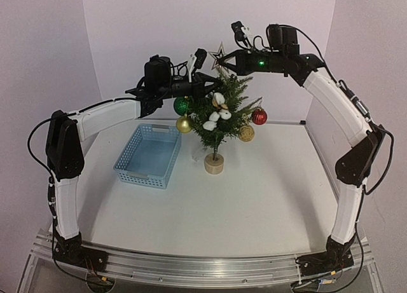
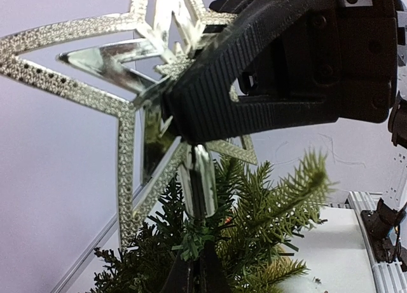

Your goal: Decorate the small christmas tree

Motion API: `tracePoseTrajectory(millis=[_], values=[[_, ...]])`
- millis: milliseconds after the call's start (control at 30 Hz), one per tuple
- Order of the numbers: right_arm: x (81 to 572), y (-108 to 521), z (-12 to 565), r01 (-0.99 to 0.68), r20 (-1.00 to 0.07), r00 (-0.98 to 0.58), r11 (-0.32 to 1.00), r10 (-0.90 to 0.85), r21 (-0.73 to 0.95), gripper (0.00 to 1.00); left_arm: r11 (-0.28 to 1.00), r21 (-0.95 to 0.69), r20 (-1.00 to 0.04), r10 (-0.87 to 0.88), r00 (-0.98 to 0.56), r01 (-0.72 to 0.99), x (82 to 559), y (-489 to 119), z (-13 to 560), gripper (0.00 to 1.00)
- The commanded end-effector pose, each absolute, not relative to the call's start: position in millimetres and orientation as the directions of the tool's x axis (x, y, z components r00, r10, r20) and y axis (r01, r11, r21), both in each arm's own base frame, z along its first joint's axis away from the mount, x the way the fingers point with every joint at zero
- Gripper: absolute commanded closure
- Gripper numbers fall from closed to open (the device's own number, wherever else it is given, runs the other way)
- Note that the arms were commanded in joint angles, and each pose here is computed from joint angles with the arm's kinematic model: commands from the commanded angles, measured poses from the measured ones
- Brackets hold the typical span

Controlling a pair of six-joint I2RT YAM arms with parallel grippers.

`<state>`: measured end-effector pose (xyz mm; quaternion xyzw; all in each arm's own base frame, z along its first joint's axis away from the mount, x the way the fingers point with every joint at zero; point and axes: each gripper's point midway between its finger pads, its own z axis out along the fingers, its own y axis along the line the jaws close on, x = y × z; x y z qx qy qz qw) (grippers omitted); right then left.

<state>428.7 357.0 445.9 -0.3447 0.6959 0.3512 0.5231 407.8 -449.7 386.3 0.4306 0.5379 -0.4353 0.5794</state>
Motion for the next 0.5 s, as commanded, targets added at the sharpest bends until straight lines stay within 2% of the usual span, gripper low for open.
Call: tracePoseTrajectory(millis=[0,467], values=[[424,355,466,-0.855,-0.982,-0.167,0.508,-0.085,0.101,1.00,0.261,0.066,-0.992,-0.087,0.092,0.963,408,-448,413,1.00],[419,346,453,-0.840,-0.977,-0.175,0.537,-0.122,0.083,1.00,0.258,0.065,-0.992,-0.084,0.089,0.964,408,-448,411,1.00]])
